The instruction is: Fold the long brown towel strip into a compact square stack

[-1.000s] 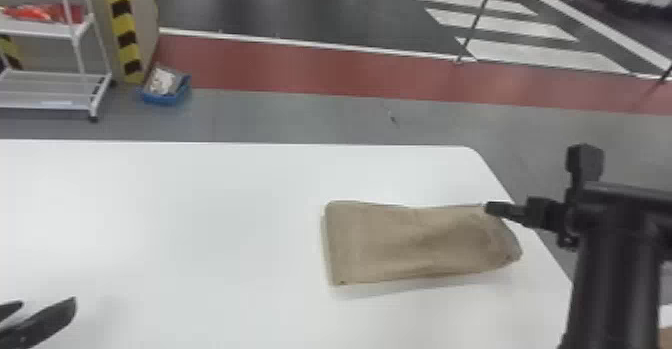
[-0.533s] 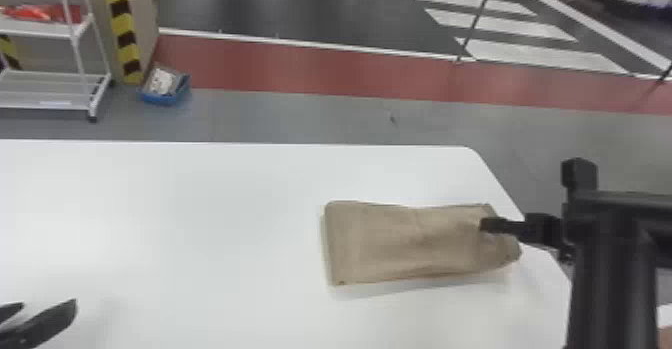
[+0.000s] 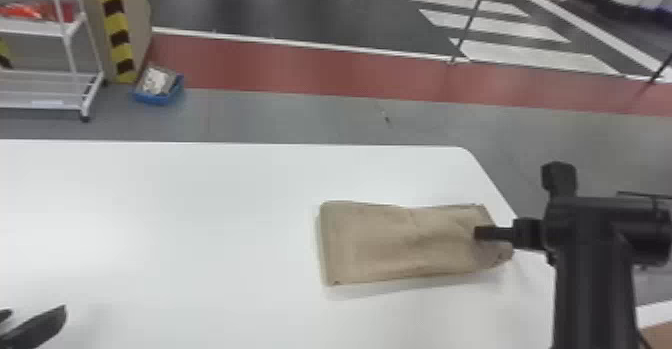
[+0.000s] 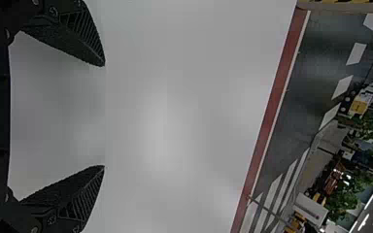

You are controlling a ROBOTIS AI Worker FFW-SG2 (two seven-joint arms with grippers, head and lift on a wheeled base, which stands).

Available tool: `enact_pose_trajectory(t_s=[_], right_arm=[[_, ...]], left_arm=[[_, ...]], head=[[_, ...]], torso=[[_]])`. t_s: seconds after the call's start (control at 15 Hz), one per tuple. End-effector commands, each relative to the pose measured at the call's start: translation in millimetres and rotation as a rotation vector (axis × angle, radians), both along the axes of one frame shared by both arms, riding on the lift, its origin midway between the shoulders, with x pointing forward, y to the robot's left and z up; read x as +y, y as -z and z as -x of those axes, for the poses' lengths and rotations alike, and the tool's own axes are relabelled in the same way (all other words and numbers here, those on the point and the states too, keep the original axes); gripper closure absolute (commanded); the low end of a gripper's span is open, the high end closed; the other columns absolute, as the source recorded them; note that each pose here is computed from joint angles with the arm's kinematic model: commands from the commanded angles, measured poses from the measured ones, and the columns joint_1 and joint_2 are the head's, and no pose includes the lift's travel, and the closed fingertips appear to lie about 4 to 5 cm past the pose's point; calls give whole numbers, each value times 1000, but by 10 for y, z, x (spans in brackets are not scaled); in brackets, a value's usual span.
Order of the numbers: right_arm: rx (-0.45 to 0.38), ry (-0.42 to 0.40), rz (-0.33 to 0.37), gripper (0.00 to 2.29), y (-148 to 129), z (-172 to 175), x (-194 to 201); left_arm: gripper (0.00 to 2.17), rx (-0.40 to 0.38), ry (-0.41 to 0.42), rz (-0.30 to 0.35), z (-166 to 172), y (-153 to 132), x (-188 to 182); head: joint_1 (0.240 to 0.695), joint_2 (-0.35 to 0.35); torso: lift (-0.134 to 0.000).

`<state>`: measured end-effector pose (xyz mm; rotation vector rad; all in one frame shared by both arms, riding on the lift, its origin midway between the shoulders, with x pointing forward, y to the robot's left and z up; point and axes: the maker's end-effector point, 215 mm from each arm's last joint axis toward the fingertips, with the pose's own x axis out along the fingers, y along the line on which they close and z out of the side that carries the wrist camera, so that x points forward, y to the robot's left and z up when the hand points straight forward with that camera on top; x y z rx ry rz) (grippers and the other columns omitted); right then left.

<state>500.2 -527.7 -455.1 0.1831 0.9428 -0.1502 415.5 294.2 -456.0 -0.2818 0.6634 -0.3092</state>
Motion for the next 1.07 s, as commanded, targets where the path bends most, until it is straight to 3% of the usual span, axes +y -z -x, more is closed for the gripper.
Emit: enact_pose_trajectory(t_s=[0.0, 0.27, 0.53, 0.67, 0.93, 1.0], right_arm=[[-3, 4, -15, 670, 28, 18, 14], [-16, 21, -40, 1416, 20, 27, -1], [-85, 58, -144, 1420, -164, 14, 90], [-153, 73, -241, 1416, -489, 21, 197], [-250, 85, -324, 1416, -1103, 41, 351], [-253, 96, -377, 1416, -1167, 68, 459]], left_arm=[[144, -1, 5, 1, -9, -3, -29], [144, 2, 2, 1, 2, 9, -13], [144, 1, -1, 1, 5, 7, 8], [144, 1, -2, 0, 6, 3, 26], [144, 0, -1, -3, -1, -2, 26], [144, 0, -1, -1, -6, -3, 23]], head=[[695, -278], [695, -283], [695, -278], [695, -268], [695, -246], [695, -242]], torso=[[-124], [-124], [-124], [-124], [-124], [-124]])
